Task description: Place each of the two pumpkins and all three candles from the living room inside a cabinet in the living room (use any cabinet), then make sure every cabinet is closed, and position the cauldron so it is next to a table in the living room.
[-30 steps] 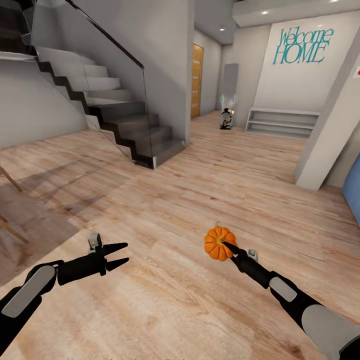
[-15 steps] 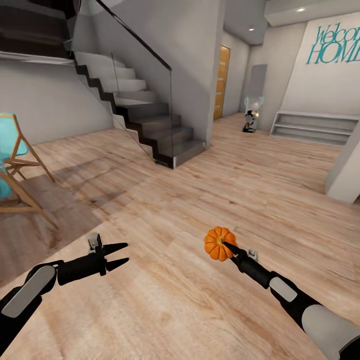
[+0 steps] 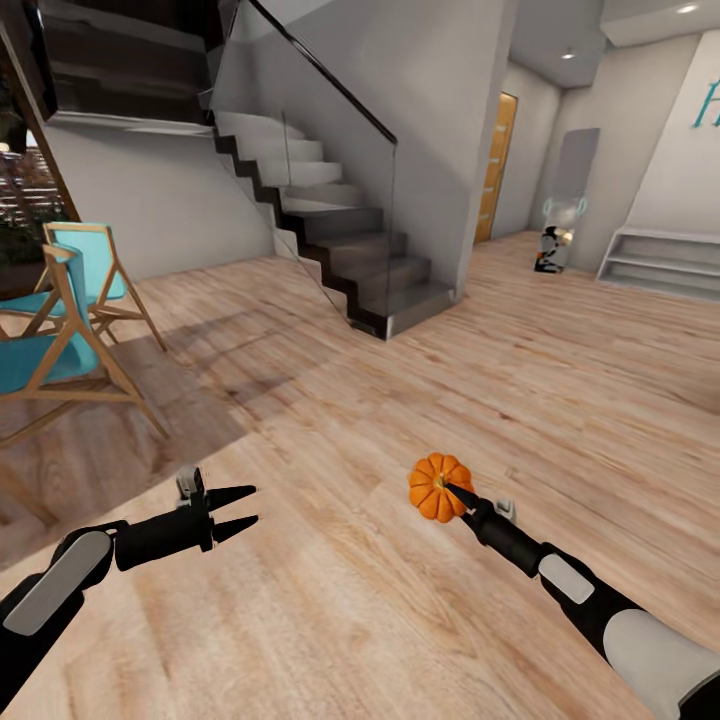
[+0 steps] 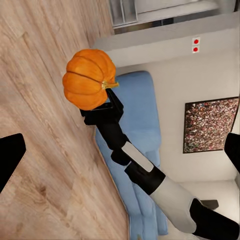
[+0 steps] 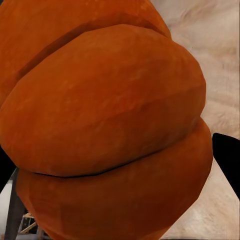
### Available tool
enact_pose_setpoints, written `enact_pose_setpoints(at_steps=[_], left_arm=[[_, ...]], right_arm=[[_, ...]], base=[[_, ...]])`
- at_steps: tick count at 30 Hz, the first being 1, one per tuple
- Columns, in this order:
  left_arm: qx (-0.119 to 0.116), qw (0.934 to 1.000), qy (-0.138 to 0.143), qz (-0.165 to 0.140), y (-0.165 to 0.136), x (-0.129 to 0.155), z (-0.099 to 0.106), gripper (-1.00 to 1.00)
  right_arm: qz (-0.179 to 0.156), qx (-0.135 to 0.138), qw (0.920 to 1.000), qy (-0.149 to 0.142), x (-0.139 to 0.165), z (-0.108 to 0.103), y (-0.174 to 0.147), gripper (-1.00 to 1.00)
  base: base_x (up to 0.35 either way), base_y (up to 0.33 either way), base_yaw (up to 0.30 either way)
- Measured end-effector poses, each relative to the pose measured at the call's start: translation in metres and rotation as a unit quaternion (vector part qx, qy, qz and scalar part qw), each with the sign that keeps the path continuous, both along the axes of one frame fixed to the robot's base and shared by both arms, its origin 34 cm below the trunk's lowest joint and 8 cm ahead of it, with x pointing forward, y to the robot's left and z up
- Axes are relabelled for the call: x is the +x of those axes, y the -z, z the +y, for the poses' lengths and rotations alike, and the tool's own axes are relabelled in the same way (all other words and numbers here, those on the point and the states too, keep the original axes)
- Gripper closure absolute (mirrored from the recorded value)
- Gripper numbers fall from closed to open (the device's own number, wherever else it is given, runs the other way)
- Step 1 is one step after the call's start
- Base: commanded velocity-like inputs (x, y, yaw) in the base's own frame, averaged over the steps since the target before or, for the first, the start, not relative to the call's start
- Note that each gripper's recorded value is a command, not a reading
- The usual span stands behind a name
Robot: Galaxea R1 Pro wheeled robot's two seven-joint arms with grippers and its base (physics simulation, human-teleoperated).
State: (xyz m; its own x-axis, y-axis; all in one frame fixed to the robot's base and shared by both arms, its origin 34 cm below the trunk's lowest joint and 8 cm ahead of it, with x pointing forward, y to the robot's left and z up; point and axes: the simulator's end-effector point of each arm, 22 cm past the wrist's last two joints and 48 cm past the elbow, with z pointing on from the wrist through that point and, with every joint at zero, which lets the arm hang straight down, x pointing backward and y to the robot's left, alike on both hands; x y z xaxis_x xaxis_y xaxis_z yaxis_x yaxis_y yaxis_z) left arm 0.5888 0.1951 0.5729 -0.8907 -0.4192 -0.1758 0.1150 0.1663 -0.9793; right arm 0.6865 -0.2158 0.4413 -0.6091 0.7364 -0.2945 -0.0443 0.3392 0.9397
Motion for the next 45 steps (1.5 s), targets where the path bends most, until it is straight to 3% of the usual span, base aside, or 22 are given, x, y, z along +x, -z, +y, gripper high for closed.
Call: enact_pose_setpoints(at_steps=[22, 38, 45], left_arm=[[0.001, 1.0000, 0.000, -0.004, -0.0042, -0.0007, 0.0000, -1.00], [0.001, 1.0000, 0.000, -0.005, -0.0047, -0.0005, 0.0004, -1.00], [0.001, 1.0000, 0.000, -0.007, -0.0071, -0.0009, 0.0000, -1.00]], right_arm=[[-0.004, 0.000, 1.0000, 0.000, 0.0006, 0.0007, -0.0053, 1.00], [-0.005, 0.003, 1.0000, 0.002, 0.0014, -0.0002, -0.0070, 1.00], [-0.008, 0.003, 1.0000, 0.002, 0.0018, 0.0002, -0.0098, 1.00]], base=[[0.000, 0.000, 0.277], [0.000, 0.000, 0.026], [-0.015, 0.000, 0.195]])
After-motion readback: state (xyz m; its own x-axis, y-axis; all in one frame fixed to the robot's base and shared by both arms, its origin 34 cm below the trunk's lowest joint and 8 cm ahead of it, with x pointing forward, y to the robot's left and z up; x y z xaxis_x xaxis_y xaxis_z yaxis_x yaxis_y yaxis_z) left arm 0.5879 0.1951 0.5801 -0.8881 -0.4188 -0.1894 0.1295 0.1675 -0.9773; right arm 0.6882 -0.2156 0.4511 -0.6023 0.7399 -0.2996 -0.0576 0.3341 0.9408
